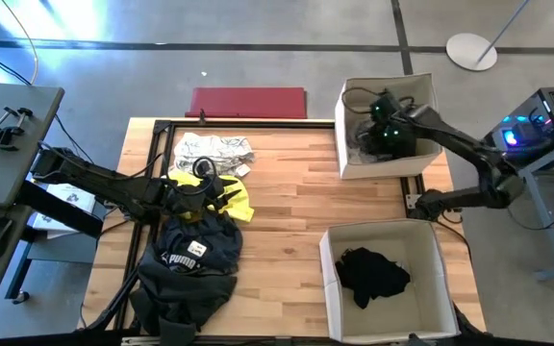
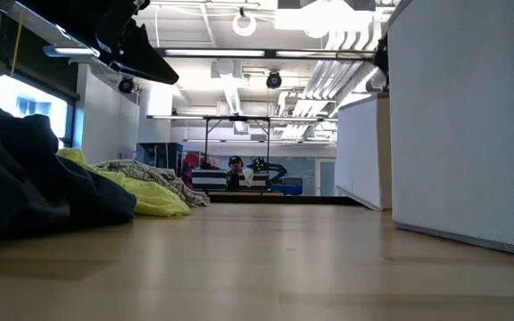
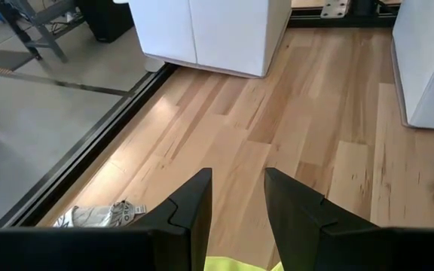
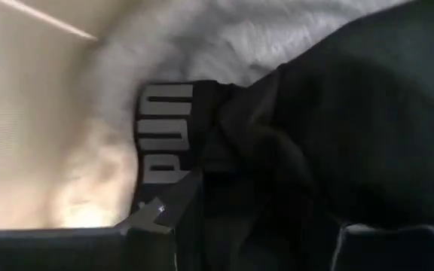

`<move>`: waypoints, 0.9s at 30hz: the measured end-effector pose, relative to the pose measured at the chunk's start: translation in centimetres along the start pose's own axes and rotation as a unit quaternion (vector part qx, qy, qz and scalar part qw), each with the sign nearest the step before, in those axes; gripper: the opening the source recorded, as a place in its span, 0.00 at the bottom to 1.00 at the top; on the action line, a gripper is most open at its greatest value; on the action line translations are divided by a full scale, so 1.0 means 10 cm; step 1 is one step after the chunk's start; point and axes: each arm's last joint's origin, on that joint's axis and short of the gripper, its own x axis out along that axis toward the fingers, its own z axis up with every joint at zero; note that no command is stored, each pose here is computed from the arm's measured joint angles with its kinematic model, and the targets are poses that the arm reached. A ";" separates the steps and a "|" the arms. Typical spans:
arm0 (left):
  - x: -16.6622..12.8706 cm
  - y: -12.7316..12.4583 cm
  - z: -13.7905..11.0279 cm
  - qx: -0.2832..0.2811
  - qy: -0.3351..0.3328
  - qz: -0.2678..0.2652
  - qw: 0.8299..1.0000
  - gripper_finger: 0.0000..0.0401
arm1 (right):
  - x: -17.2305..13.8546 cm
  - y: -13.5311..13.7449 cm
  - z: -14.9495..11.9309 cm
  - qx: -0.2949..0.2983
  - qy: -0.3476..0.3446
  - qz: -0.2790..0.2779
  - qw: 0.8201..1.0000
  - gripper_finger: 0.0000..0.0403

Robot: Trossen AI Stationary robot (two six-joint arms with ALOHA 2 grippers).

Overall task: Sort clothes
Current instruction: Put the black underwear in the top white bin, then put the black underwear in the bottom white bin

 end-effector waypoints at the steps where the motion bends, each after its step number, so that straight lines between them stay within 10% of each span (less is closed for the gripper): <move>1: 0.00 0.00 0.00 0.000 0.000 0.000 1.000 0.28 | 0.06 0.00 0.00 -0.001 0.008 -0.017 1.000 0.39; 21: 0.00 0.00 0.00 0.000 0.001 0.000 1.000 0.28 | -0.93 0.08 0.02 -0.015 -0.115 -0.003 0.993 0.39; 27: 0.00 0.00 0.00 0.000 0.001 0.000 1.000 0.28 | -0.98 -0.02 -0.10 0.004 -0.111 -0.090 0.990 0.39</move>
